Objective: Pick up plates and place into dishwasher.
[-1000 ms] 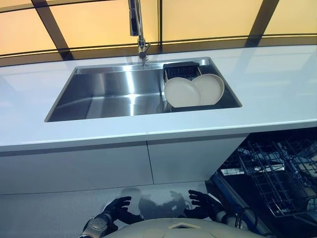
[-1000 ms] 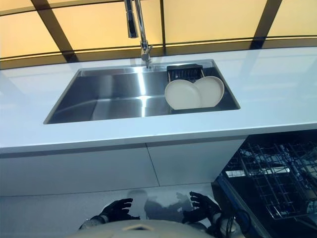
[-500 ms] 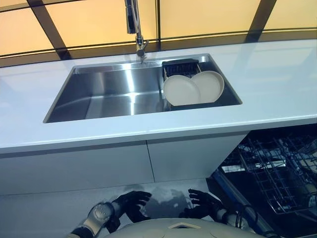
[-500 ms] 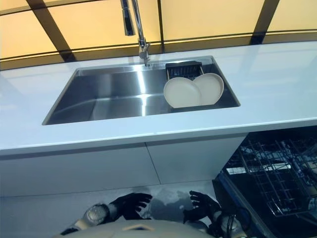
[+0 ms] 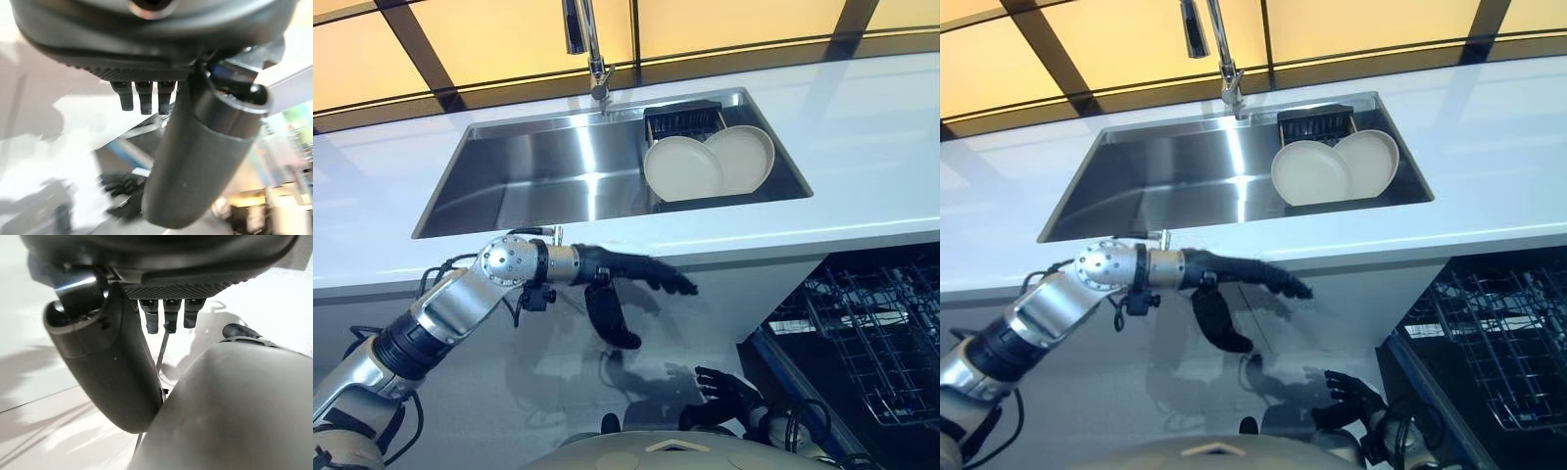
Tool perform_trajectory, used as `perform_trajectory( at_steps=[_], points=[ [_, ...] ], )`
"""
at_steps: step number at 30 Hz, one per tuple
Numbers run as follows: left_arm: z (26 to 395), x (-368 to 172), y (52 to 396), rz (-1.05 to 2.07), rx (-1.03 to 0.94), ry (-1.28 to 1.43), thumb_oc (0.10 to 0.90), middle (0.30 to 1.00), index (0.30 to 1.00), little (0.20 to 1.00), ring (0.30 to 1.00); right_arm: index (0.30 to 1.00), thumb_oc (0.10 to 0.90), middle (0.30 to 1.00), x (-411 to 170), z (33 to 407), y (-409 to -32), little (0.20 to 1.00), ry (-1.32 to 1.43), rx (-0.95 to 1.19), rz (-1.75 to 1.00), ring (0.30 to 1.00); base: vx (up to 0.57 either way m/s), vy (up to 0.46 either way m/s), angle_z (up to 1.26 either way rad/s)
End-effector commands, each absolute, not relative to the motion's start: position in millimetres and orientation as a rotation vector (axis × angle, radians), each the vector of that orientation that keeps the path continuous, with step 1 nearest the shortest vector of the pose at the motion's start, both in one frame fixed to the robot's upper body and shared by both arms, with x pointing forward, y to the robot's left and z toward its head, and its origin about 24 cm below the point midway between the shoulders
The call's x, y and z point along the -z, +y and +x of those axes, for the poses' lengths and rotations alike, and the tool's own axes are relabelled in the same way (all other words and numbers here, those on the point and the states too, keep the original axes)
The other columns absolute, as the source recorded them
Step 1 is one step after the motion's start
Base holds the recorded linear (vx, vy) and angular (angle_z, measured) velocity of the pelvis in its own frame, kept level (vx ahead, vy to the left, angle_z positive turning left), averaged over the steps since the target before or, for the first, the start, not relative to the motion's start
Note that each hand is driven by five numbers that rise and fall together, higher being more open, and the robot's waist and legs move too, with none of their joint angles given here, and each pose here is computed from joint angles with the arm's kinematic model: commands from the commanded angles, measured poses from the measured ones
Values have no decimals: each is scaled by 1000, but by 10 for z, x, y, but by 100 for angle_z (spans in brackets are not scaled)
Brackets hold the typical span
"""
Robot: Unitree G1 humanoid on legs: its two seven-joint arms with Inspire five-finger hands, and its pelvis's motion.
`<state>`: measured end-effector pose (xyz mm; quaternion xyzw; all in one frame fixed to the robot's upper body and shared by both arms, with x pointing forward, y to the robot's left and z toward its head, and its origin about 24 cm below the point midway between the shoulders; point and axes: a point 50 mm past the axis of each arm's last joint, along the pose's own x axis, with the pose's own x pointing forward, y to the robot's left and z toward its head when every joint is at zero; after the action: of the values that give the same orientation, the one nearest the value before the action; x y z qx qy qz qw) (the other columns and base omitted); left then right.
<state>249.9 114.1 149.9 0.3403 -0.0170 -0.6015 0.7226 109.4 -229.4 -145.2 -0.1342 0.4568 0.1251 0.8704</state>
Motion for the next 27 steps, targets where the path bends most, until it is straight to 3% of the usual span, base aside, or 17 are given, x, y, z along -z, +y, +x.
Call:
perform_trajectory(
  at_steps=[1, 10, 18, 27],
  points=[
    [2505, -2069, 1078, 673, 1318, -295, 800, 900, 900, 900, 900, 900, 800, 900, 1456, 1139, -2113, 900, 904, -270, -228, 900, 0, 0, 0],
    [2340, -2171, 907, 438, 1492, -320, 800, 900, 900, 900, 900, 900, 800, 900, 1462, 1167, -2077, 900, 920, -268, -221, 900, 0, 0, 0],
    [2660, -2504, 1188, 365, 1005, -528, 800, 900, 900, 900, 900, 900, 800, 900, 1487, 1119, -2026, 900, 947, -283, -210, 900, 7, -11, 0],
    [2926, -2760, 1457, 216, 783, -533, 800, 900, 900, 900, 900, 900, 800, 900, 1517, 1103, -2029, 900, 989, -294, -221, 900, 38, -26, -1]
  ],
)
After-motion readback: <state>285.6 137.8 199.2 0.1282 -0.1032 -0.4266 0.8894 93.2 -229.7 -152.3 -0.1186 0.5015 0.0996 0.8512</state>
